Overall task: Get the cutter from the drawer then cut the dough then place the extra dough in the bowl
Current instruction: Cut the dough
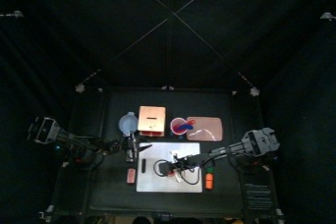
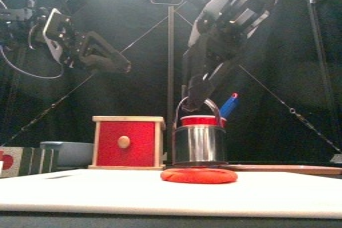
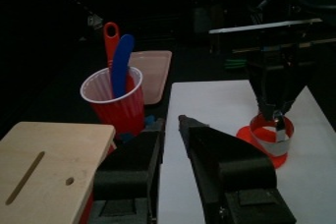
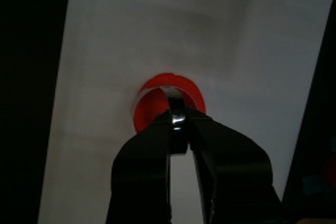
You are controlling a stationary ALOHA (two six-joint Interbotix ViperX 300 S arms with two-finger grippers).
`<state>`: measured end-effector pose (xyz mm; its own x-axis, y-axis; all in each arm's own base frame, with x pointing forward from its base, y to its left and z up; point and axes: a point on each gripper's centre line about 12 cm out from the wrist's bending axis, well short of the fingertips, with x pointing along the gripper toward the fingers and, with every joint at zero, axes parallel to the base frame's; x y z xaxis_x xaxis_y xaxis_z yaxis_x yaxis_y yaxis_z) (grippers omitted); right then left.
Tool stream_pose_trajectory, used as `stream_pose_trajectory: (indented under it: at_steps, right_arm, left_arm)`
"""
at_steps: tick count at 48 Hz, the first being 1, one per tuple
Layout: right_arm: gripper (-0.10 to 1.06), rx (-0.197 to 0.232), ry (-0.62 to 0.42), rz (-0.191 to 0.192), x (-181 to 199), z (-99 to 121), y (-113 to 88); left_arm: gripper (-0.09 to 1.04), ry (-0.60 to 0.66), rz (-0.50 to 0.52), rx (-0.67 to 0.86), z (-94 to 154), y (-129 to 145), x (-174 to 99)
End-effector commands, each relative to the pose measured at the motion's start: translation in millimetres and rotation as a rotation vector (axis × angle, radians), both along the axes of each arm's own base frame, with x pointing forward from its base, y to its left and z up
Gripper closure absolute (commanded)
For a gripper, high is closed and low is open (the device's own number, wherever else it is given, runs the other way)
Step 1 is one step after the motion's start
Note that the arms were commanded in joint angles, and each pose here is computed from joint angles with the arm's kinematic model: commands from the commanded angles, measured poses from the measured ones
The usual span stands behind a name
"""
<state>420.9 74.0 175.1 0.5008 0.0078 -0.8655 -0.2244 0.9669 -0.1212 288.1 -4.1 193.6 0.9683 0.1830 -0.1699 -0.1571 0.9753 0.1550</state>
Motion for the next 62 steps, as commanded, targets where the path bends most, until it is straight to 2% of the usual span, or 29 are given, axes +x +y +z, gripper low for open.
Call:
stream_pose_trajectory:
  at_steps: [1,10,17,24,32,45,55,62]
  right_arm:
    - [0.52,-0.016,-0.05,0.011,6,17,-2]
    - [0.52,-0.027,-0.068,0.017,7,25,-3]
    - [0.52,-0.06,-0.057,0.027,5,26,-6]
    - [0.52,-0.055,-0.045,0.028,3,22,-5]
    - [0.52,-0.014,-0.043,0.011,3,23,-1]
    - [0.52,-0.044,-0.055,0.022,4,24,-5]
    - [0.52,-0.035,-0.056,0.025,4,20,-3]
    - [0.52,-0.012,-0.046,0.017,3,10,-2]
  left_arm:
    - [0.31,-0.013,0.002,0.001,4,0,3]
    - [0.31,-0.006,0.004,0.0,2,1,2]
    - [0.31,-0.009,0.004,-0.001,3,1,2]
    - [0.31,0.007,0.005,-0.01,1,1,2]
    - [0.31,0.012,0.009,-0.016,0,1,1]
    - [0.31,0.013,0.008,-0.017,0,1,1]
    - [0.31,0.024,0.01,-0.017,-4,1,1]
    - [0.31,0.038,0.011,-0.017,-7,1,3]
